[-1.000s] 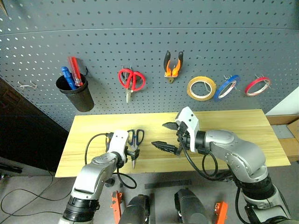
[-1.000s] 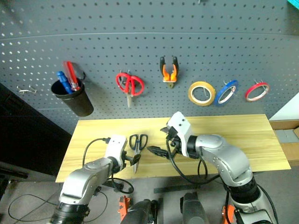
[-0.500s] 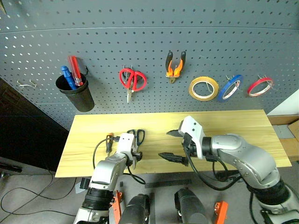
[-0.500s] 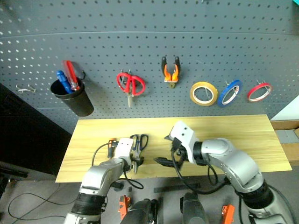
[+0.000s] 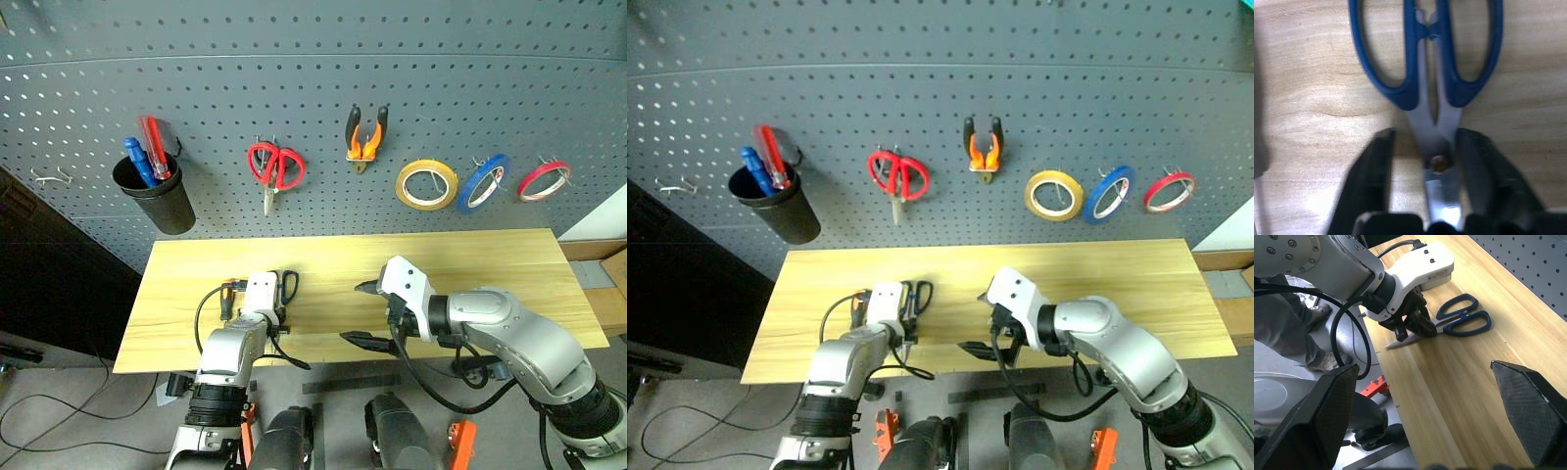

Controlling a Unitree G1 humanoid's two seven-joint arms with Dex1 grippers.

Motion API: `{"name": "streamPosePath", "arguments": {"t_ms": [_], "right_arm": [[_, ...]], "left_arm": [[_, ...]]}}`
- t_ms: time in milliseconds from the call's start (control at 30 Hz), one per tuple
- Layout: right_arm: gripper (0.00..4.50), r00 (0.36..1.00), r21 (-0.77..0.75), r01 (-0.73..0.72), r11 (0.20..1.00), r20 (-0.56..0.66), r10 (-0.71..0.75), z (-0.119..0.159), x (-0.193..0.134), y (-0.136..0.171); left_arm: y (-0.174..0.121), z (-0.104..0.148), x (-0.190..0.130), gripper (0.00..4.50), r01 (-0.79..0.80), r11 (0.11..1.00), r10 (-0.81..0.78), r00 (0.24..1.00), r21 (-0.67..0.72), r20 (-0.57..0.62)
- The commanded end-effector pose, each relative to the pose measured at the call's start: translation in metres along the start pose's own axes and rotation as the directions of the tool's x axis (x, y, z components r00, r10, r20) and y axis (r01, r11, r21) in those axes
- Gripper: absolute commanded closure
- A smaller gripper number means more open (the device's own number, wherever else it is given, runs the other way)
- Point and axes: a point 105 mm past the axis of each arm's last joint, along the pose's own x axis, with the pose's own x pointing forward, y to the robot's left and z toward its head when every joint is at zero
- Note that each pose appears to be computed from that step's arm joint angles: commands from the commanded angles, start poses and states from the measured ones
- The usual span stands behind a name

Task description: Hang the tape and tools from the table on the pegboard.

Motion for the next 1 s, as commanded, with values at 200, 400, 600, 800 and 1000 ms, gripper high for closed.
{"name": "streamPosePath", "arguments": {"t_ms": [200, 400, 600, 800, 1000], "right_arm": [[0.00, 0.999, -0.025, 0.017, 1.000, 0.048, -0.016, 0.010, -0.004, 0.006], [0.00, 0.997, -0.030, 0.043, 0.999, 0.061, -0.042, 0.013, -0.011, 0.001], [0.00, 0.984, -0.105, 0.099, 0.990, 0.157, -0.082, 0.034, -0.032, -0.006], [0.00, 0.967, -0.155, 0.186, 0.970, 0.206, -0.153, 0.046, -0.055, -0.022], [0.00, 0.961, -0.176, 0.228, 0.958, 0.201, -0.192, 0.047, -0.065, -0.037]], "left_arm": [[0.007, -0.012, -0.003, 4.03, 0.090, 0.995, -0.090, 0.996, -0.030, -0.003], [0.002, 0.010, -0.024, 4.05, 0.284, 0.957, -0.275, 0.954, -0.064, 0.122], [-0.011, 0.051, -0.075, 4.06, 0.528, 0.842, -0.533, 0.780, 0.113, 0.327], [-0.020, 0.076, -0.139, 4.06, 0.582, 0.712, -0.702, 0.585, 0.393, 0.406], [-0.012, 0.096, -0.163, 4.06, 0.487, 0.733, -0.680, 0.538, 0.474, 0.498]]}}
